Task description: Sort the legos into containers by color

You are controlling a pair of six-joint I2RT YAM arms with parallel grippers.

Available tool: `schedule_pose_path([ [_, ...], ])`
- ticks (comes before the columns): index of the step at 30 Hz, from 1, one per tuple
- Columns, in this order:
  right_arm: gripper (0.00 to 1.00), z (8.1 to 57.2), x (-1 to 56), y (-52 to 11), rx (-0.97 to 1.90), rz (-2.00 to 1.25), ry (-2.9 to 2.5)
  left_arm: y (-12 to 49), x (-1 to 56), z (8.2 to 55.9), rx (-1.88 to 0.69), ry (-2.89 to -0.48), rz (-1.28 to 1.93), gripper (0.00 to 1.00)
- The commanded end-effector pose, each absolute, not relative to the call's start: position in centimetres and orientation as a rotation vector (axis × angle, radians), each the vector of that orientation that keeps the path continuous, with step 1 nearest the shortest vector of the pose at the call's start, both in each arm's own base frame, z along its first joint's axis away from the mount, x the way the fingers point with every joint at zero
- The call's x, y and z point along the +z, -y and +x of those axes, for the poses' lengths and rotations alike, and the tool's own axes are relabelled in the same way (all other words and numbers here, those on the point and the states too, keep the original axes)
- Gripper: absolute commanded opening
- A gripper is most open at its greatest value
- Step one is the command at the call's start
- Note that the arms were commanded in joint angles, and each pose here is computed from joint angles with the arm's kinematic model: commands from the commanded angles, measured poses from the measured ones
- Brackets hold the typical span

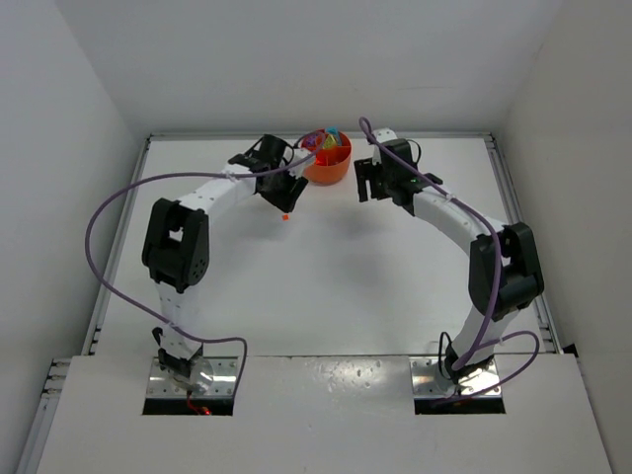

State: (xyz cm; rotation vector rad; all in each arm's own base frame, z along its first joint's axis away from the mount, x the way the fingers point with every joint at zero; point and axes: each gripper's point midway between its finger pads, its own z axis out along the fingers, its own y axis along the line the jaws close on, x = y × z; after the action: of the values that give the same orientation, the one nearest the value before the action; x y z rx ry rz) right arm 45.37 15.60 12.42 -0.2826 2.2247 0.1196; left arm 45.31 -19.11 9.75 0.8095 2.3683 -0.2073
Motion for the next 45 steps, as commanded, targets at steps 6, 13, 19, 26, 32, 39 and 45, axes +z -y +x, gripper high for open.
schedule_pose_path([
  [6,0.79,46.1,14.7,-16.2,0.159,-0.317,-2.176,19.0,6.5,45.4,-0.185,-2.433,1.100,0.65],
  [13,0.80,45.8,13.5,-16.5,0.174,-0.332,-2.203,19.7,5.5,47.0,-0.160,-2.429,1.205,0.53],
  [19,0.80,46.2,13.4,-16.2,0.169,-0.322,-2.204,19.4,3.9,47.0,-0.149,-2.449,1.276,0.43],
  [26,0.80,46.2,13.0,-16.2,0.167,-0.323,-2.213,20.1,3.4,46.2,-0.226,-2.430,1.346,0.46],
  [32,0.80,46.2,13.0,-16.2,0.167,-0.323,-2.213,20.1,2.6,45.8,-0.245,-2.447,1.368,0.47],
  [39,0.80,46.5,12.9,-16.2,0.167,-0.323,-2.213,20.4,2.3,46.3,-0.256,-2.438,1.380,0.47],
  [45,0.80,46.7,12.9,-16.3,0.167,-0.323,-2.213,20.4,1.4,46.2,-0.262,-2.462,1.389,0.47],
])
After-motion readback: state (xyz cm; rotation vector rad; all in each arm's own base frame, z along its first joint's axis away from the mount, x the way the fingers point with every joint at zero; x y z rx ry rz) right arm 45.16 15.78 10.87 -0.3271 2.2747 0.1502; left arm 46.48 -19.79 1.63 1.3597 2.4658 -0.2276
